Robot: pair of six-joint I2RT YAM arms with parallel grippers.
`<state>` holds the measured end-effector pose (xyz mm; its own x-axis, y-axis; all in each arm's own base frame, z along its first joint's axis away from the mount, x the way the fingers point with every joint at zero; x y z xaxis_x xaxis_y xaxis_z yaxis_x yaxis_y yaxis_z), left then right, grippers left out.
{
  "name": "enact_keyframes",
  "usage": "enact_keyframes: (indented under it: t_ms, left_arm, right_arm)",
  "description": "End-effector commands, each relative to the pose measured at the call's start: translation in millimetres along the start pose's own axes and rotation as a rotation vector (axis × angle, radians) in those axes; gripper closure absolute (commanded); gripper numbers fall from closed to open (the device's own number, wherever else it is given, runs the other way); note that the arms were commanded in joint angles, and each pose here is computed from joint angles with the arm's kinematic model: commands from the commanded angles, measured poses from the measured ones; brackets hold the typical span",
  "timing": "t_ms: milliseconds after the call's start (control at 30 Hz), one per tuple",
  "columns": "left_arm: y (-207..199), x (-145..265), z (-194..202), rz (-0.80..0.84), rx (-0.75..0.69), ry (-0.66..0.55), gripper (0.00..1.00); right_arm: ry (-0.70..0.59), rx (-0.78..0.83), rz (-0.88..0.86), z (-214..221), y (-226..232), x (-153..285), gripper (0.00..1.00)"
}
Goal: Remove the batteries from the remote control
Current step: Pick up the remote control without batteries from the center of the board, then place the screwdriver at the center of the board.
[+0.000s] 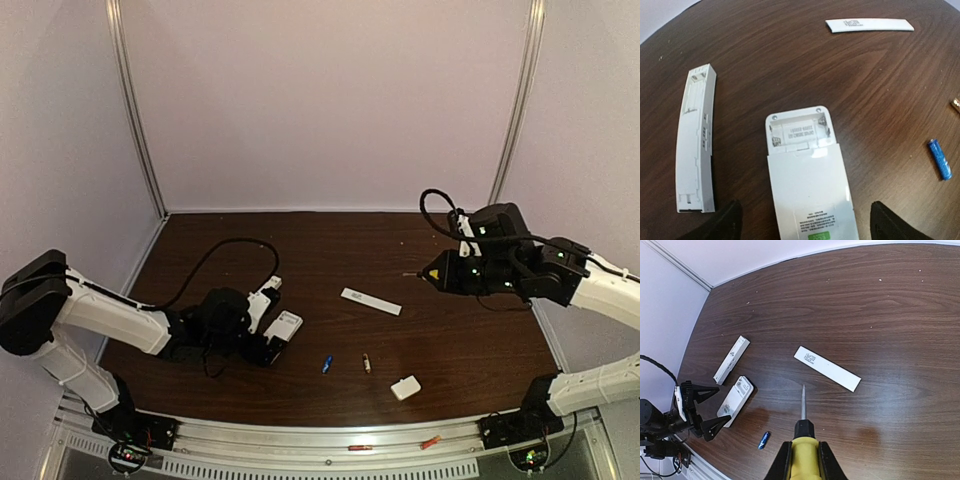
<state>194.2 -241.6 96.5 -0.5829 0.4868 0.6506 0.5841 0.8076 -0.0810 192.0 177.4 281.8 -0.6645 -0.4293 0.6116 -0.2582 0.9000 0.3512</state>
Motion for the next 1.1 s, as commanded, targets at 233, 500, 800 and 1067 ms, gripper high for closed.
enact_keyframes:
  t_ms: [233,500,800,1067]
  left_arm:
    - [0.1,34.9,-29.6,0.004,0.031,-0.123,0.03]
    - [7.9,66.7,-43.1,-0.041,0.025,-0.168,0.03]
    - [18.1,94.6,-42.4,-0.09,0.018,-0.16,0.03]
    - [23.6,107.9,-40.2,-0.113,0.024,-0.159,0.03]
  right_arm:
    - [0.14,0.047,-0.299,24.6,28.9,-46.2,1.0]
    - [0.236,0.048,-0.425,30.3,53.4,-95.1,0.99]
    - [0.345,0.025,-0.435,41.6,62.3,-153.4,0.9]
    - [0.405,-0.001,-0.392,57.6,44.2,-175.4,0.79]
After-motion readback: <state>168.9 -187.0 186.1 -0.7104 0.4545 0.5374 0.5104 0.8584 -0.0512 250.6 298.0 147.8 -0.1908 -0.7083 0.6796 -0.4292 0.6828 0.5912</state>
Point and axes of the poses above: each gripper's point midway between its finger pads, its own x axis back along the fingers, its own y axis along the line the jaws close on, z = x × y, the point moved 8 cm from there along x, back along the fingers, and after that the axes turned 7 degrees about x, right-handed, at the moved point
